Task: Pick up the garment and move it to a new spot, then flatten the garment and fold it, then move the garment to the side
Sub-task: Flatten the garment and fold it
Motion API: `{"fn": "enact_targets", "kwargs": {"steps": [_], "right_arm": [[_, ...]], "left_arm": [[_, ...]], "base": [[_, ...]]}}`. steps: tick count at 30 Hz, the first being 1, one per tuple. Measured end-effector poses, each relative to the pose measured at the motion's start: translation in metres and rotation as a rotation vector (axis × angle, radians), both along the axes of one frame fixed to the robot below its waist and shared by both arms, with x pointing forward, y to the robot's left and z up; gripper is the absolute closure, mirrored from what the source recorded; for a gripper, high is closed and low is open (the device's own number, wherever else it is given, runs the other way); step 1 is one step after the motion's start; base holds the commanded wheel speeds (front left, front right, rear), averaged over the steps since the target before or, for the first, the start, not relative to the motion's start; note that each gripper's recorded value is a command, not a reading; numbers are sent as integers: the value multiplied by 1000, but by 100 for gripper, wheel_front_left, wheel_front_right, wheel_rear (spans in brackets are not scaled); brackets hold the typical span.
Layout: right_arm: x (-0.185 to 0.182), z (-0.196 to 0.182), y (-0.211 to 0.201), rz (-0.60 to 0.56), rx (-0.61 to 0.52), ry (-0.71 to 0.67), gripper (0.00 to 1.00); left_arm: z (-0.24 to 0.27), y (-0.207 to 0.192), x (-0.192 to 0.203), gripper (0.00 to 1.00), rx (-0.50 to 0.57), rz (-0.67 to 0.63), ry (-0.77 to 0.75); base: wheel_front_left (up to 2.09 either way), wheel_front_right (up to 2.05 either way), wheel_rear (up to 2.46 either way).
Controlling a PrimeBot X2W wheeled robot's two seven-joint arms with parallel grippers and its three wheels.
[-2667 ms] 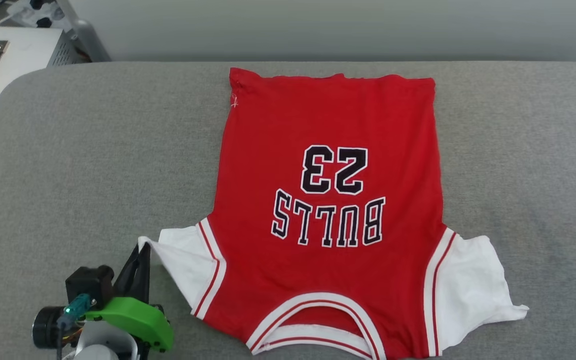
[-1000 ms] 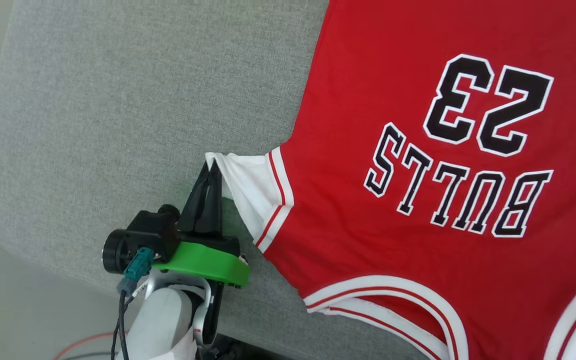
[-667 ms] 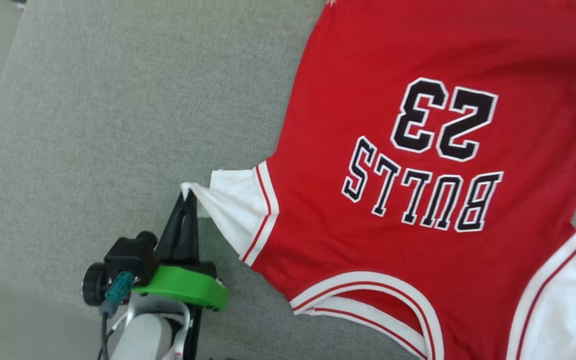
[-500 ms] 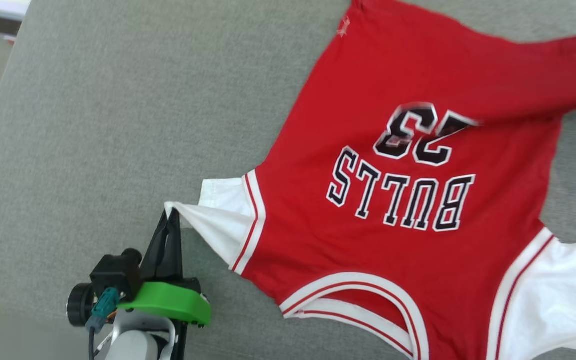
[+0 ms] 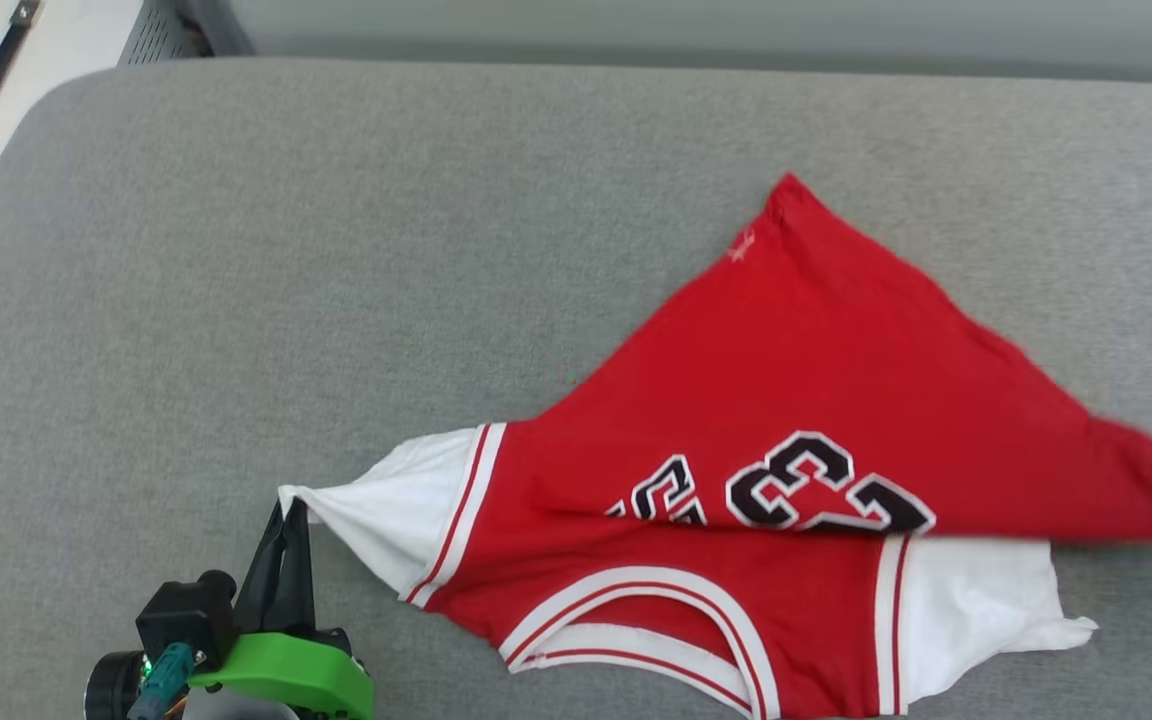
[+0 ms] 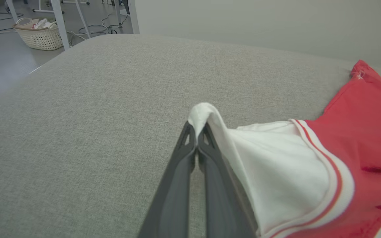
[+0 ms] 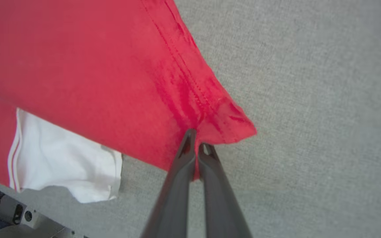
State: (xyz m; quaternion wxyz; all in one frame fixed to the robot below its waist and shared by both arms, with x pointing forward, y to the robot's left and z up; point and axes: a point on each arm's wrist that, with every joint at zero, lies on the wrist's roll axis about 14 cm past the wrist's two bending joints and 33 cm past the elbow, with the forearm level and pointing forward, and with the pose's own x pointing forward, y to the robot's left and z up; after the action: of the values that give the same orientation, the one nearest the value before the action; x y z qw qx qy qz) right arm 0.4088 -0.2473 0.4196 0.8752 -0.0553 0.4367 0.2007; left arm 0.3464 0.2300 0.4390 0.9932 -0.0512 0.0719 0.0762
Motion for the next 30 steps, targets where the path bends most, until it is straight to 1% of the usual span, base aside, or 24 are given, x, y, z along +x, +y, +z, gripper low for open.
{"fn": "enact_targets", "kwargs": {"steps": [3, 4, 5, 8, 10, 11, 12, 15, 17, 20, 22, 26, 28, 30], "right_arm": [[-41, -12, -9, -34, 12, 59, 100], [-96, -36, -15, -107, 46, 164, 100], [-106, -43, -14, -124, 55, 187, 100], [-131, -60, -7, -127, 63, 264, 100], [-132, -61, -4, -134, 76, 263, 100], [-129, -59, -4, -138, 76, 250, 81], [-127, -58, -5, -145, 79, 238, 0], [-113, -48, -5, -159, 84, 157, 0], [-97, -35, -4, -164, 96, 84, 0], [-64, -2, -2, -170, 127, -73, 0], [-36, 29, 2, -159, 146, -204, 0], [11, 87, 17, -103, 160, -417, 0], [28, 109, 29, -63, 157, -485, 0], [43, 125, 43, -13, 146, -519, 0]], "left_arm": [[7, -3, 0, 100, 4, -19, -22], [14, -9, 3, 100, -1, -44, -40], [14, -10, 4, 100, -2, -48, -42], [13, -11, 2, 100, -4, -49, -37], [12, -11, 1, 100, -5, -48, -32], [12, -10, 1, 100, -5, -47, -31], [12, -11, 1, 100, -5, -48, -32], [14, -12, 0, 100, -7, -51, -38], [15, -12, 0, 100, -7, -53, -42], [16, -13, 0, 100, -4, -53, -44], [16, -12, -1, 100, -2, -54, -43], [14, -13, 0, 100, 1, -57, -36], [14, -14, 1, 100, 2, -60, -33], [14, -16, 5, 100, 2, -64, -36]], "base": [[0, 0, 0], [0, 0, 0], [0, 0, 0], [0, 0, 0], [0, 0, 0], [0, 0, 0], [0, 0, 0], [0, 0, 0], [0, 0, 0], [0, 0, 0], [0, 0, 0], [0, 0, 0], [0, 0, 0], [0, 0, 0]]}}
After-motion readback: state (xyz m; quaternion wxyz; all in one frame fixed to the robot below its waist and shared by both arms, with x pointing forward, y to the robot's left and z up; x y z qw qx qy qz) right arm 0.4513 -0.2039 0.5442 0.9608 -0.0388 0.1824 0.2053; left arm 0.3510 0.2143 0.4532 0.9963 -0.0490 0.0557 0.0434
